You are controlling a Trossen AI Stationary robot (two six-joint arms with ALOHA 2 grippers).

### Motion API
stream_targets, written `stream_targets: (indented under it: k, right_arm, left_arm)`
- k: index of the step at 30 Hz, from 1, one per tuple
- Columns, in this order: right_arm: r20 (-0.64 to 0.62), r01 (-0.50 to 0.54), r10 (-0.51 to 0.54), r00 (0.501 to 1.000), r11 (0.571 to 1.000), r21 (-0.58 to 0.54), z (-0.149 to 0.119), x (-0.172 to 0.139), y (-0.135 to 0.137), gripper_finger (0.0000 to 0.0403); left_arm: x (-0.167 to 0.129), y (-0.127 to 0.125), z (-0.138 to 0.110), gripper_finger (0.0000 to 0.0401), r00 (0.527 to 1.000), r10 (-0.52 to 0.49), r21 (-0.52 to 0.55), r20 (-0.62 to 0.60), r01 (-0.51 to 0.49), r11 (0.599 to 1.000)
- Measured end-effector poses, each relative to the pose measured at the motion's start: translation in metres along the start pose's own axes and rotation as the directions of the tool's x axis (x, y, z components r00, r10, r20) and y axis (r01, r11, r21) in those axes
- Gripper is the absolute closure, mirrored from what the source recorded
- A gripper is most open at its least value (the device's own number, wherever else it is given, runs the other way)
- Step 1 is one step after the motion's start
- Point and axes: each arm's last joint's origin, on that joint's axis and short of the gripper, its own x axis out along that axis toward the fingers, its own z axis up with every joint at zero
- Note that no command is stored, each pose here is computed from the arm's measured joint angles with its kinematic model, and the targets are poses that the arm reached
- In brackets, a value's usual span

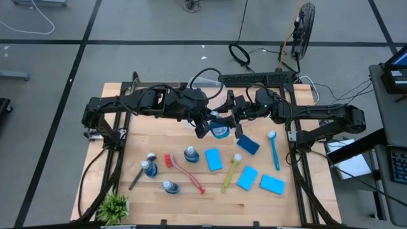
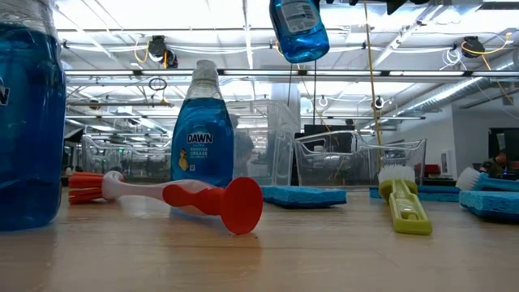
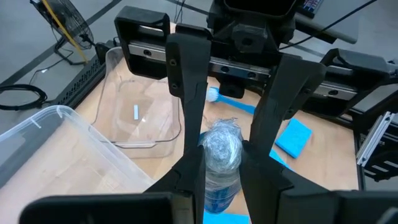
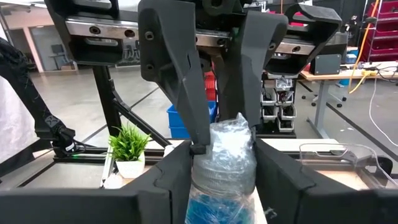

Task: Pick & Place Kitchen Sink Supplies
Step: Put the blue dish soap into the right transparent bin

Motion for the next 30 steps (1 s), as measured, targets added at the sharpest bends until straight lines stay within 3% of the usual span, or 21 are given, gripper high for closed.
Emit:
stream_targets:
  k: [30]
  right_arm:
    - [-0.038, 0.007, -0.007, 0.999, 1.0, -0.009, -0.0034, -0.0003, -0.0003, 0.027]
  left_arm:
    - [0.0003, 0.0007, 0.0023, 0.0321, 1.0, 0.01, 0.029, 0.025, -0.01, 1.0]
